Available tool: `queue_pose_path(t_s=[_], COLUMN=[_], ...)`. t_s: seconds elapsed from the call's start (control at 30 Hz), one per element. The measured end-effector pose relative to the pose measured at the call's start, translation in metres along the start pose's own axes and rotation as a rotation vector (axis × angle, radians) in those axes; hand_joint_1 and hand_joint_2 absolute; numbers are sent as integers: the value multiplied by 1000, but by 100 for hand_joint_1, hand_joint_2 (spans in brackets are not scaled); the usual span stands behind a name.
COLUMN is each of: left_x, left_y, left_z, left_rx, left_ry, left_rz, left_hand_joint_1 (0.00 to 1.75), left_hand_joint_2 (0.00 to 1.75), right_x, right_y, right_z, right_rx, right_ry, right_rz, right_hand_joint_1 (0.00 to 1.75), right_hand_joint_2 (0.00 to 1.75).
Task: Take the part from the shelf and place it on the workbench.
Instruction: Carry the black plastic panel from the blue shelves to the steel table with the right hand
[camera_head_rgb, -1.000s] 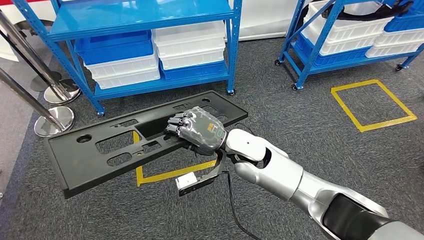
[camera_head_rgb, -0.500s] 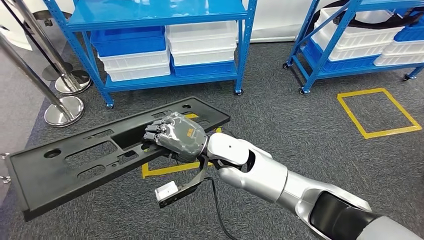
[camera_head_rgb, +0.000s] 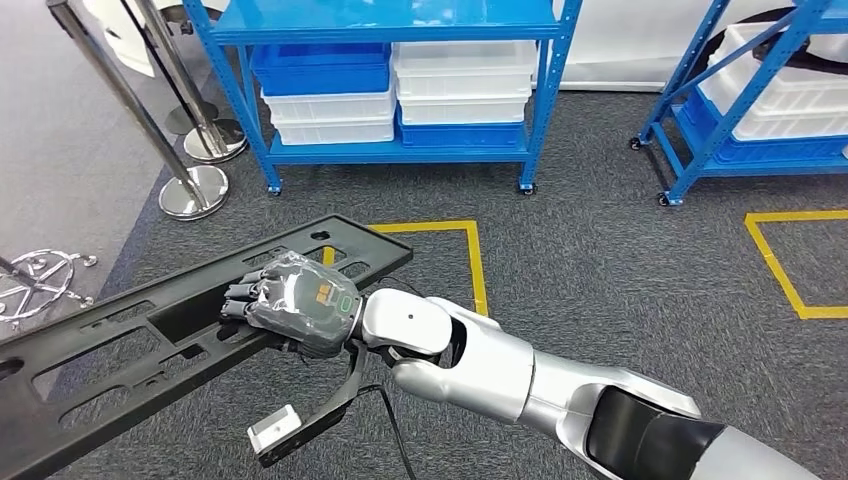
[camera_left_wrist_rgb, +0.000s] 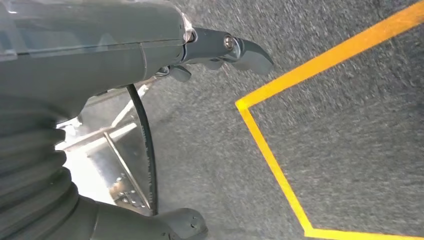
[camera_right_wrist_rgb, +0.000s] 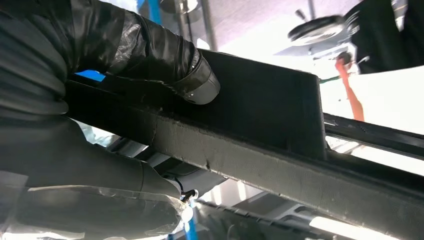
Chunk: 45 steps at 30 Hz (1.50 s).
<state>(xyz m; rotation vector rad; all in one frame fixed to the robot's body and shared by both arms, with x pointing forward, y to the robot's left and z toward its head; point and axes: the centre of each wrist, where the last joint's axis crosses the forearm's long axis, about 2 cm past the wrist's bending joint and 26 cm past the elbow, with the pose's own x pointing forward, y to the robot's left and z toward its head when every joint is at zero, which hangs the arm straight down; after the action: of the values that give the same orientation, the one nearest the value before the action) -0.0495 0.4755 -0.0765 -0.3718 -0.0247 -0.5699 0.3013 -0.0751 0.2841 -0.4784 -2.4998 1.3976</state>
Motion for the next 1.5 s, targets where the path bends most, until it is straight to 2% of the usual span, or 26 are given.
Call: queue_pose_path(t_s=[0.67,0.87,1.5], left_x=[-3,-11,-11], left_y=[-1,-4,-2], left_z=[1,3,3], left_rx=[-4,-7,-1], left_ry=[-10,2,-7], left_rz=[9,17,22], left_hand_joint_1=[0,0,0], left_hand_joint_2=[175,175,175], right_x=[-3,-3,-3], right_y=[3,3,7], right_z=[1,0,5], right_rx=[-2,-6,3], right_ry=[3,1,11], right_rz=[12,13,6], right_hand_joint_1=[175,175,175], right_hand_joint_2=[175,175,175])
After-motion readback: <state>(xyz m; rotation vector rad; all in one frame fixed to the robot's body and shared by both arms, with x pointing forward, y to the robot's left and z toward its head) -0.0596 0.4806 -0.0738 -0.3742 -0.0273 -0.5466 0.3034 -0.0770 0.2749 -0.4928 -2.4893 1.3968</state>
